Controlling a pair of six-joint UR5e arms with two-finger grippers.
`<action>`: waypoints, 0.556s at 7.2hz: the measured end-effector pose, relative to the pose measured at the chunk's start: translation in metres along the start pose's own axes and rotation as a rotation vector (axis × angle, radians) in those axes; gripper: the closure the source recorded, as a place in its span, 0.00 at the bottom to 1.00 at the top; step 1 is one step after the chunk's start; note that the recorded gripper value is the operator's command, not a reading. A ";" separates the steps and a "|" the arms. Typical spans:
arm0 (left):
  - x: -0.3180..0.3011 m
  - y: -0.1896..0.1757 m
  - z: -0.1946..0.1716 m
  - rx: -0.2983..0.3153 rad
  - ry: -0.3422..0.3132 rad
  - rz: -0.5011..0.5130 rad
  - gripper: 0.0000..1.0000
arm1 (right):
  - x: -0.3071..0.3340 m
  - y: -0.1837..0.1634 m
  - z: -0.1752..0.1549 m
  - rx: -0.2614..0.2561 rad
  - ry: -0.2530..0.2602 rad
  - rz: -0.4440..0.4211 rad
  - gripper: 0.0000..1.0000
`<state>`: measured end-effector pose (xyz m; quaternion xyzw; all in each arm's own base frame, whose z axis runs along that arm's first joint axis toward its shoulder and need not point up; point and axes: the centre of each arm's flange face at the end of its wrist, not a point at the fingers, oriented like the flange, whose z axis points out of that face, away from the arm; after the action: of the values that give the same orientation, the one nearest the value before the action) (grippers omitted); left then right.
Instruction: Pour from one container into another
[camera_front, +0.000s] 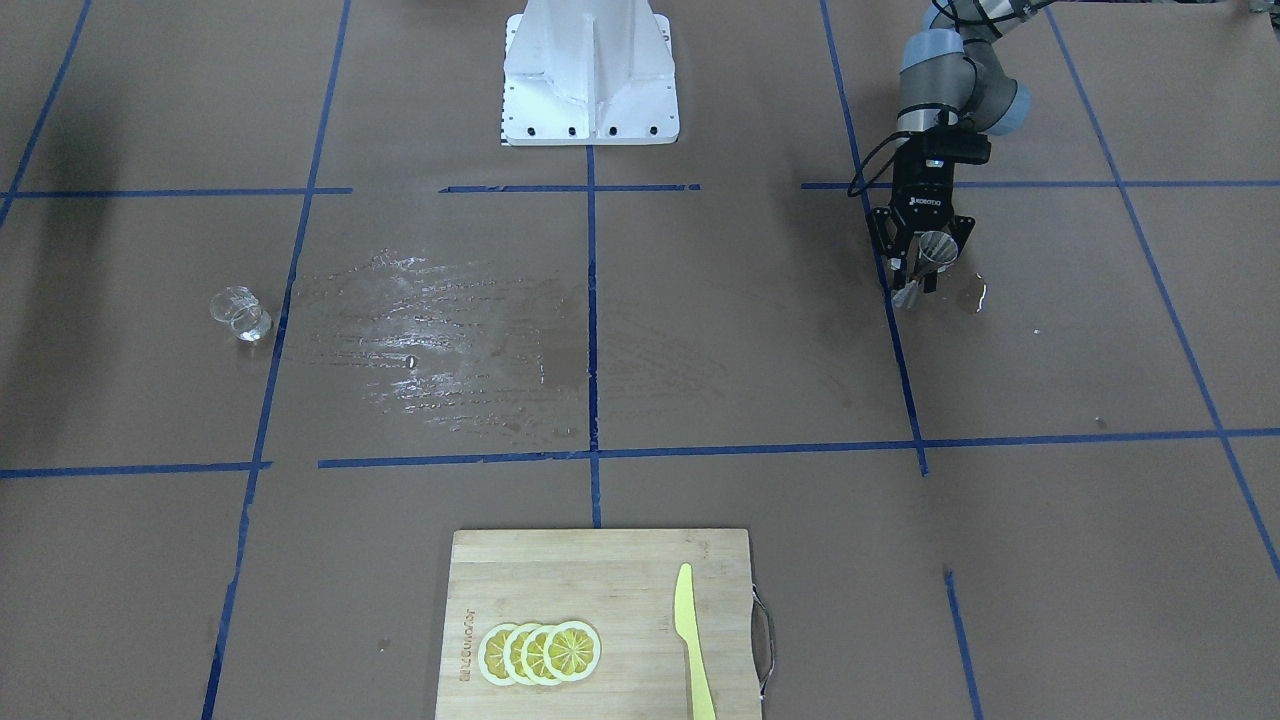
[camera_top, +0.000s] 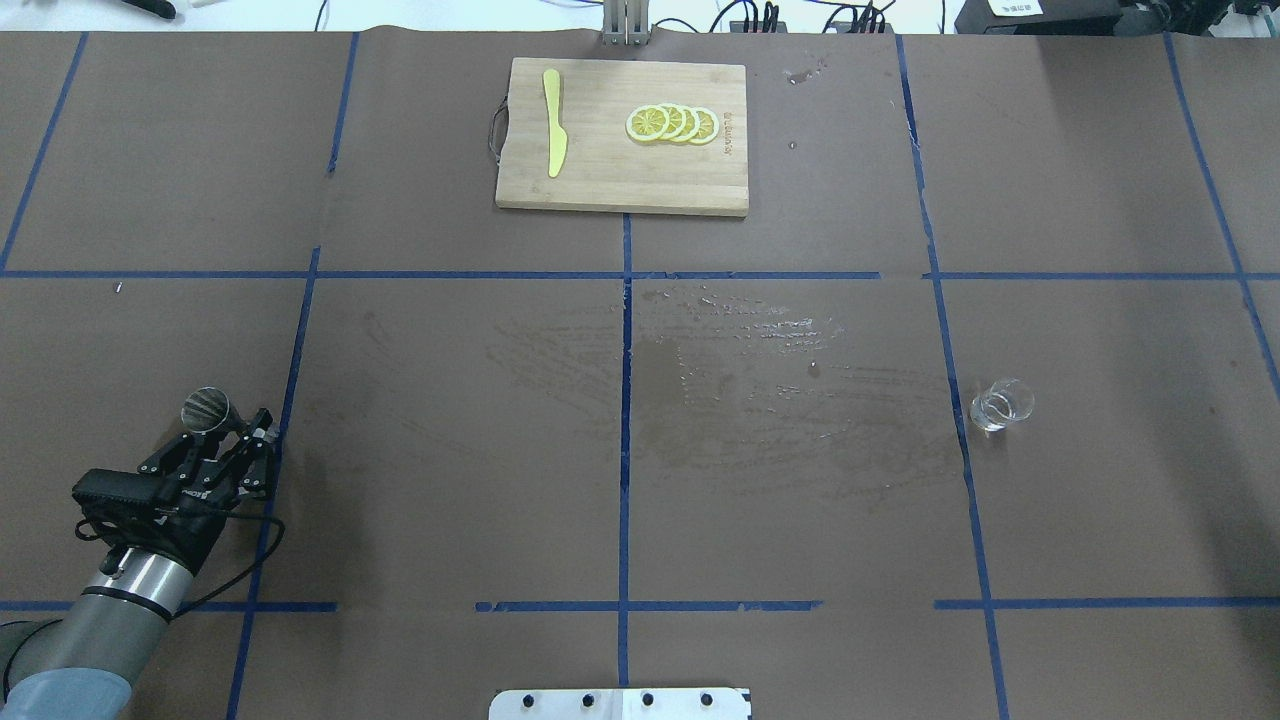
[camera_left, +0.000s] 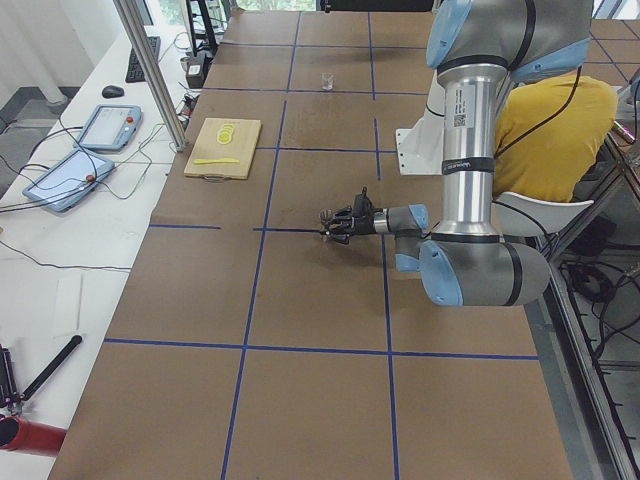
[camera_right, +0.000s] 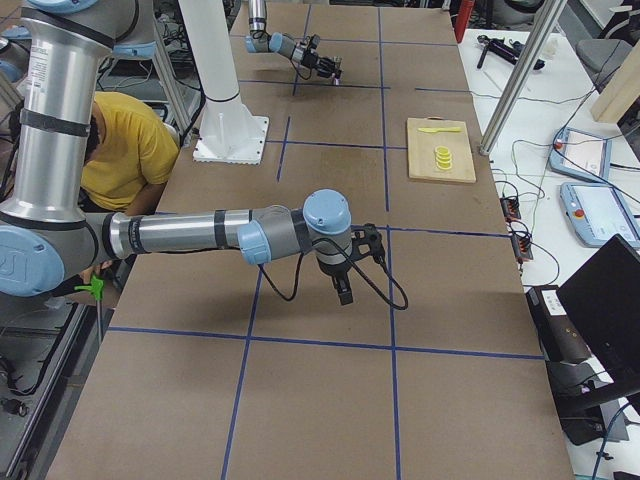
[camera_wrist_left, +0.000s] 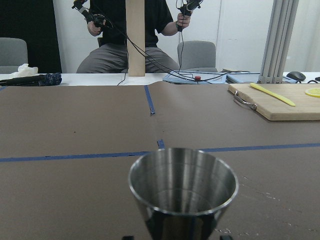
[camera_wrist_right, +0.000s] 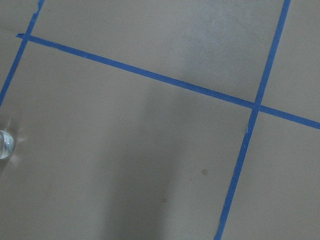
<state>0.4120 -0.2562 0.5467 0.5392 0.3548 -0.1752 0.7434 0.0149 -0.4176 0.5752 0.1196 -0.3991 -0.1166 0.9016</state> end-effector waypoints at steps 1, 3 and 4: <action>0.000 -0.002 0.001 0.004 -0.001 0.013 1.00 | 0.000 0.000 0.000 0.000 0.000 0.000 0.00; 0.000 -0.006 0.003 0.011 -0.003 0.048 1.00 | -0.005 -0.003 -0.001 0.015 -0.006 -0.024 0.00; 0.001 -0.008 0.003 0.013 -0.002 0.049 1.00 | -0.014 -0.007 0.001 0.037 -0.017 -0.053 0.00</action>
<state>0.4079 -0.2616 0.5410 0.5524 0.3396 -0.1598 0.7443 0.0044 -0.4197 0.5640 0.1457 -0.4058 -0.1338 0.8923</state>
